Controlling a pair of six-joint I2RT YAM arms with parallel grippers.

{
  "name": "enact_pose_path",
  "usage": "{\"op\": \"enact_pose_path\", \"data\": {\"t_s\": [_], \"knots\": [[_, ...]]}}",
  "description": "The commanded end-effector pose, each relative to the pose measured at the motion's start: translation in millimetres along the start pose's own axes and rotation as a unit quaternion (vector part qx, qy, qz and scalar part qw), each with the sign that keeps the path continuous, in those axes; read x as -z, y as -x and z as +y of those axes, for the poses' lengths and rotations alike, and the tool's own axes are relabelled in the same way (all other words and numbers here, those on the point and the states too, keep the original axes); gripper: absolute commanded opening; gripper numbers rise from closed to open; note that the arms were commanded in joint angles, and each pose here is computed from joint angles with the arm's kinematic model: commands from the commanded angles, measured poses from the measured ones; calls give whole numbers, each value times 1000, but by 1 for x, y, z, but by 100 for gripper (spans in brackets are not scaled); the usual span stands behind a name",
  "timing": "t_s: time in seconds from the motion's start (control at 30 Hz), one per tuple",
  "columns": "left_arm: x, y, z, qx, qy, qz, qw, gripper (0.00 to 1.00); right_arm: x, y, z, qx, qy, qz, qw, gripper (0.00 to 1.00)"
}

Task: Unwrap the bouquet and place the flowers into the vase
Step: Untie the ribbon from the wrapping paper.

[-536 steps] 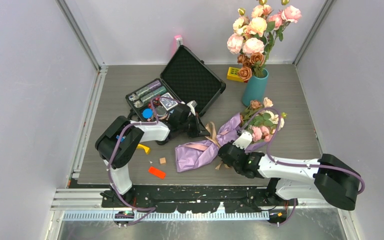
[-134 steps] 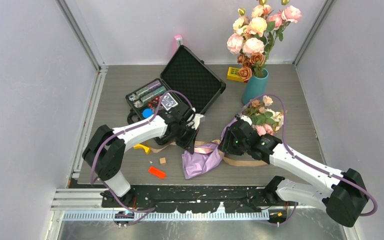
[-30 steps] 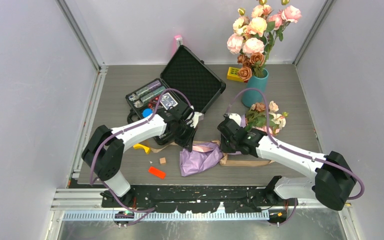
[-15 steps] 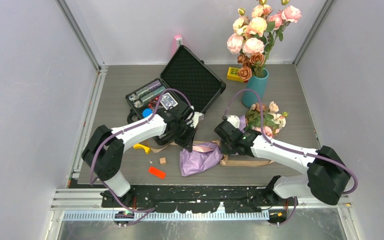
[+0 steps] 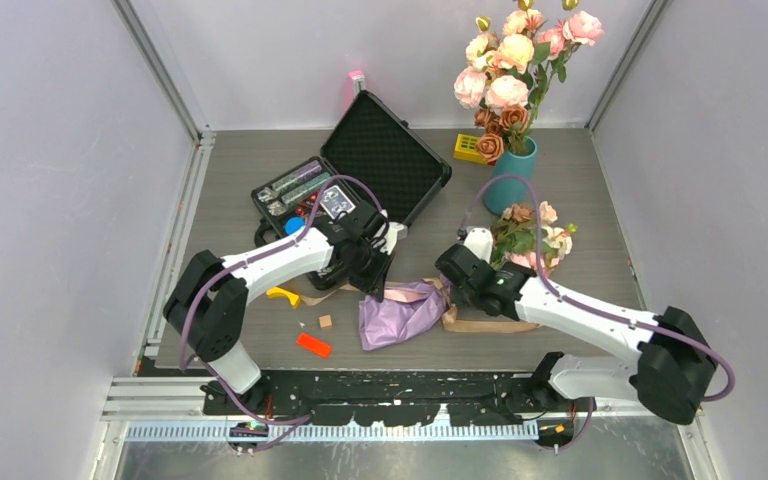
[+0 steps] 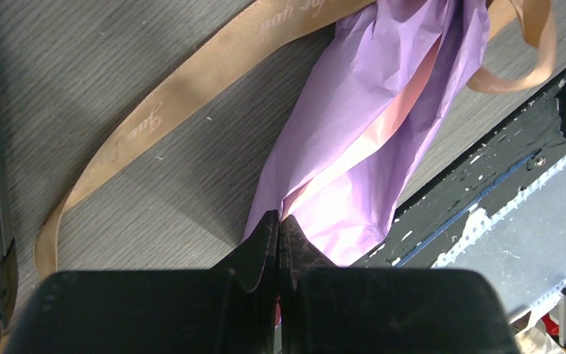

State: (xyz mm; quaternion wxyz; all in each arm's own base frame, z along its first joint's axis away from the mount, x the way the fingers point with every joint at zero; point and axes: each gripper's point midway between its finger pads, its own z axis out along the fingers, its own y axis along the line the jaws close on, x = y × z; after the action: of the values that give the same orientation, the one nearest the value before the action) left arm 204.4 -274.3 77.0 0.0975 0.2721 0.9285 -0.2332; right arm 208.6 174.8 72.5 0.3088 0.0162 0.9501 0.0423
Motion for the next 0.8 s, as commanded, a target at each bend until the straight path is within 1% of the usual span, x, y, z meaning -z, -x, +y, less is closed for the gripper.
{"op": "enact_pose_path", "data": {"t_s": [0.0, 0.17, 0.23, 0.33, 0.43, 0.53, 0.77], "knots": [[10, 11, 4, -12, 17, -15, 1000, 0, 10, 14, -30, -16, -50, -53, 997, 0], [10, 10, 3, -11, 13, -15, 1000, 0, 6, 1, -36, -19, -58, -38, 997, 0], [10, 11, 1, -11, 8, -16, 1000, 0, 8, 1, -30, -21, -42, -36, 998, 0], [11, 11, -1, -12, 4, -17, 1000, 0, 19, 7, -9, -25, 24, -35, 999, 0], [11, 11, -2, -13, 1, -16, 1000, 0, 31, 16, 15, -24, 89, -40, 995, 7], [11, 11, -3, -12, -1, -16, 1000, 0, 37, 24, 31, -17, 121, -41, 992, 13], [11, 11, -3, -12, -3, -16, 1000, 0, 17, 19, 45, 16, 112, -14, 993, 13]]}}
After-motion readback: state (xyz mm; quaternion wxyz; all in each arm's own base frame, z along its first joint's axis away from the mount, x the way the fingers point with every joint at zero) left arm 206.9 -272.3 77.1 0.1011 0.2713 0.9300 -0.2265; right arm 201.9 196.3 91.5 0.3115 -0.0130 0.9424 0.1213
